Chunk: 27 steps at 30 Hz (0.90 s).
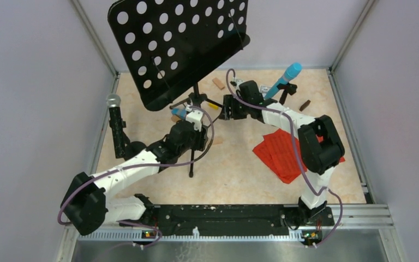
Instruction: Pack up the instrument practice props
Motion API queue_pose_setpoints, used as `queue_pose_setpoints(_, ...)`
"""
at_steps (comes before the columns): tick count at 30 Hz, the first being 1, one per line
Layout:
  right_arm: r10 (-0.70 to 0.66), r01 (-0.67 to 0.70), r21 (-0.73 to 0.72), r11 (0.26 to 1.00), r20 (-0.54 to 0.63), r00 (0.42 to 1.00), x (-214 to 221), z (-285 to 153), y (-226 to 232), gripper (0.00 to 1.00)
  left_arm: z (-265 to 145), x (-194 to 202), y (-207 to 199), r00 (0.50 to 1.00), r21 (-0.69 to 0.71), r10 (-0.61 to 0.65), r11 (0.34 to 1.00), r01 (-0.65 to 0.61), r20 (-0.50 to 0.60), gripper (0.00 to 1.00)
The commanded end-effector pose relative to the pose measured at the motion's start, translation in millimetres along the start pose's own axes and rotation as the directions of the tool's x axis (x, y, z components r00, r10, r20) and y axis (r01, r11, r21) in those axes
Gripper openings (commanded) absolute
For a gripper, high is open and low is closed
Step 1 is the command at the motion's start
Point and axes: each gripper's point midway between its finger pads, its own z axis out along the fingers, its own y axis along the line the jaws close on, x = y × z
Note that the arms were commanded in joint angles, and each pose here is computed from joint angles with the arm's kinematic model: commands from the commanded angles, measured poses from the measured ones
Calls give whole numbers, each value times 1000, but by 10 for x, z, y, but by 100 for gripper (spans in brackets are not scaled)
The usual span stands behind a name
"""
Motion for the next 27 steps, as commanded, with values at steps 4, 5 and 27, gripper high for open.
queue_pose_setpoints(4,-59,66,-46,997,140,988,-764,5,224,58,81,75,-481,998,174,-8,984,18,-59,69)
queue_pose_setpoints(5,-57,64,-47,997,145,988,-823,3,232,59,95,85,-524,998,187,-14,982,26,-63,72)
queue_pose_setpoints(27,-101,112,-51,992,183,978,-822,-559,287,62,139,316,-1376,992,327,-80,939,109,-103,99)
